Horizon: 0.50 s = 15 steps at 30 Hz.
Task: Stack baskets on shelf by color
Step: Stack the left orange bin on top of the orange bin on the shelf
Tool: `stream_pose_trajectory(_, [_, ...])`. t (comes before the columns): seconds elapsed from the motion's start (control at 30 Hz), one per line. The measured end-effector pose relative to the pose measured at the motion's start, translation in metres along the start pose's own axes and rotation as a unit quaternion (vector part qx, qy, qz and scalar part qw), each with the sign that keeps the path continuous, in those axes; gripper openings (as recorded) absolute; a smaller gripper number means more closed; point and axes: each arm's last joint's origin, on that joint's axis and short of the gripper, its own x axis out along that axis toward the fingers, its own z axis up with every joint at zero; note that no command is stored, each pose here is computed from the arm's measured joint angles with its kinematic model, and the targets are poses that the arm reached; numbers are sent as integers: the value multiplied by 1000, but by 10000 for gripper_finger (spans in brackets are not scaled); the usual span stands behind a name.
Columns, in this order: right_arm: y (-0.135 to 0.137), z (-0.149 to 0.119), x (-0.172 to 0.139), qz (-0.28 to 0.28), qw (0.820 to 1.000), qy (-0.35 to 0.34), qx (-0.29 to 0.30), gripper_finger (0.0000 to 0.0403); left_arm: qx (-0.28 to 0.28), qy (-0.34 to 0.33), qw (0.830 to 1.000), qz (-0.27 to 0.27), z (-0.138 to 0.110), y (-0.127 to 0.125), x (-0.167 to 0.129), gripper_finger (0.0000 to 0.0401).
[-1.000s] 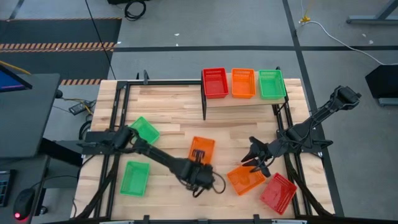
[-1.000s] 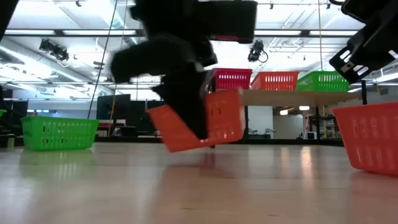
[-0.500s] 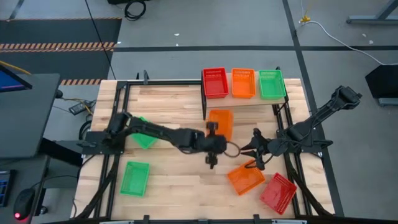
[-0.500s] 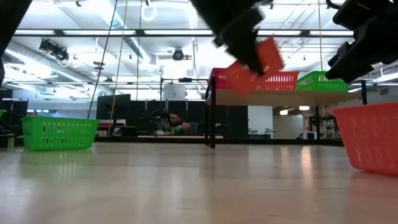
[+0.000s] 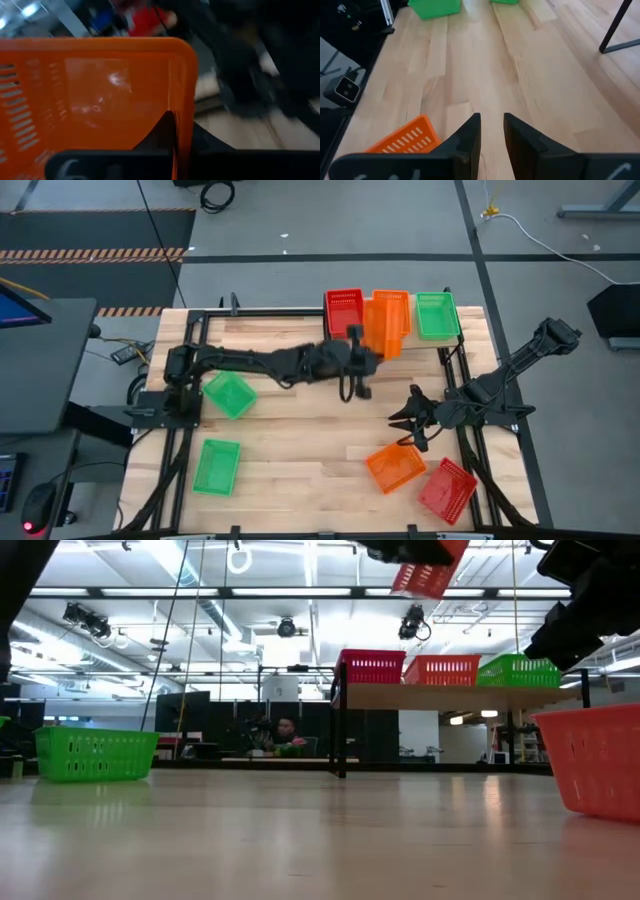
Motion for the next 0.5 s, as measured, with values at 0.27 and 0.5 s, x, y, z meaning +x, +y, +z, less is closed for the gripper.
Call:
stream_pose_trajectory(0.27, [1, -1, 2, 1, 1000, 5, 10, 90, -61, -128, 990, 18, -14, 60, 20, 8])
stream_pose_trajectory(0.5, [1, -2, 5, -2, 1000, 10, 21, 90, -79, -160, 984, -1, -36, 76, 36, 9])
